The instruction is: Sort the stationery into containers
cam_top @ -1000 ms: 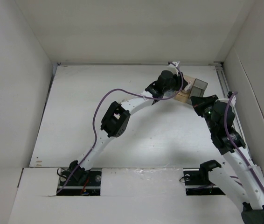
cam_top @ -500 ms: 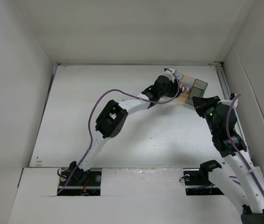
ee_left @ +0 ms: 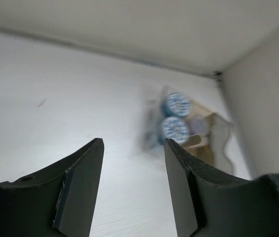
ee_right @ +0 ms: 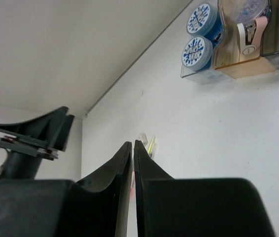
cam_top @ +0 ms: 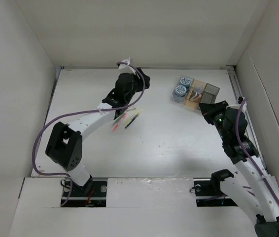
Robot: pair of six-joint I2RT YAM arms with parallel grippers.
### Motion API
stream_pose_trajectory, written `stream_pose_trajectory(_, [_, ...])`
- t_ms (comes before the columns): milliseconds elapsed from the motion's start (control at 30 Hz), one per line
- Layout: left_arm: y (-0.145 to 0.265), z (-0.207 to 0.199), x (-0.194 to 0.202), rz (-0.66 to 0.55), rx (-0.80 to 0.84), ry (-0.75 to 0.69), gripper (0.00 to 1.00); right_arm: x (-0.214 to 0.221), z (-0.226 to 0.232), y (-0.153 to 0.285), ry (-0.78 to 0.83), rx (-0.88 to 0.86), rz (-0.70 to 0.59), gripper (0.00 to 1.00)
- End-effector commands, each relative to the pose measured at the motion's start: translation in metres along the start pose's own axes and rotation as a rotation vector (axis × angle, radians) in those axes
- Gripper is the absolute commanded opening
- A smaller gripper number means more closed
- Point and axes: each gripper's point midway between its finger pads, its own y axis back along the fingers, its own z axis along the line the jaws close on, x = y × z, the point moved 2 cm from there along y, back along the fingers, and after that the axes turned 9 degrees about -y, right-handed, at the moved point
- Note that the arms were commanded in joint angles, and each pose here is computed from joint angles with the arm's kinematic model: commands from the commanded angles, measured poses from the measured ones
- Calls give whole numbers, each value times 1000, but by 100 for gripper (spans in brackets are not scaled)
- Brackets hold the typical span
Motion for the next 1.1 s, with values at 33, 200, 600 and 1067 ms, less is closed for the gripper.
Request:
stream_pose_trajectory(33, [22, 78, 76, 203, -343, -21, 55, 0, 16, -3, 11, -64, 19, 12])
stream_pose_trajectory(200, [29, 110, 107, 314, -496, -106, 59, 4, 15, -6, 22, -65, 41, 16])
stream_pose_trajectory(600, [22, 139, 151, 375, -632, -104, 59, 10, 15, -10, 24, -67, 70, 20])
stream_pose_trajectory(1067, [1, 152, 159, 377, -698, -134, 58, 11, 13, -12, 26, -59, 74, 21])
